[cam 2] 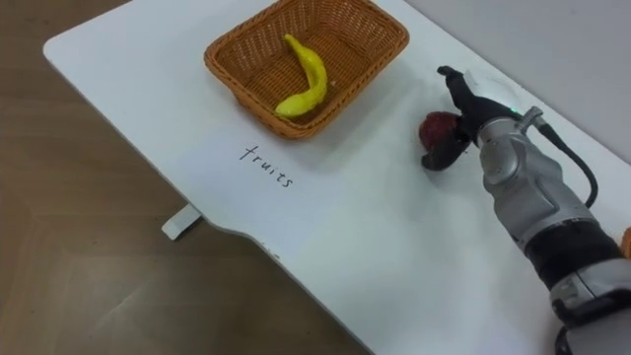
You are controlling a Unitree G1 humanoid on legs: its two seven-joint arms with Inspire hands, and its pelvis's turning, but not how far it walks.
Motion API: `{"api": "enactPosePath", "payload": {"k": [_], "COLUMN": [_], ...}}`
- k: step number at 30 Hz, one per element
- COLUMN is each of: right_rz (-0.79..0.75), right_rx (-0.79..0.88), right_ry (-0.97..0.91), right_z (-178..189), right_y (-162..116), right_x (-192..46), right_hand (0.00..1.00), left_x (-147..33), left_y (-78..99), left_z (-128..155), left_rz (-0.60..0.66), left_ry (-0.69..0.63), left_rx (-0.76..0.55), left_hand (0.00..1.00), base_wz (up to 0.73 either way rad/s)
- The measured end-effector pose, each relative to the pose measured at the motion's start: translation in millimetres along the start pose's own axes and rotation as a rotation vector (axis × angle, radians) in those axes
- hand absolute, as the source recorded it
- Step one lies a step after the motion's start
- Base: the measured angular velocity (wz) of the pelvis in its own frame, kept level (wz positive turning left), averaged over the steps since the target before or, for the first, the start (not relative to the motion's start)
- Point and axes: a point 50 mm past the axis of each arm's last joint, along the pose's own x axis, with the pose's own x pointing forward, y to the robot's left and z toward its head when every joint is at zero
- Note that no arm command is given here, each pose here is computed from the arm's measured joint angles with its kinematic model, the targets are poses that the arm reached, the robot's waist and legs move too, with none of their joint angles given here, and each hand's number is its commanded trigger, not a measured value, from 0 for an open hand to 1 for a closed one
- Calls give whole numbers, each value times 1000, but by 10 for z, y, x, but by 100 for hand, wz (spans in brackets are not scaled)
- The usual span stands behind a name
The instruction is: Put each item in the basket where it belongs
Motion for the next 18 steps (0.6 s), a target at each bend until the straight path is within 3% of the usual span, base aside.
{"api": "enactPosePath", "payload": {"k": [18], "right_rz": [27], "right_rx": [33], "right_ry": [-13], "right_z": [-8], "right_y": [26], "right_x": [1], "right_hand": [0], "left_x": [13], "left_y": [34], "left_z": [-21], "left_rz": [12], "left_ry": [10], "left_rx": [0], "left_hand": [0], "base_wz": [0]}}
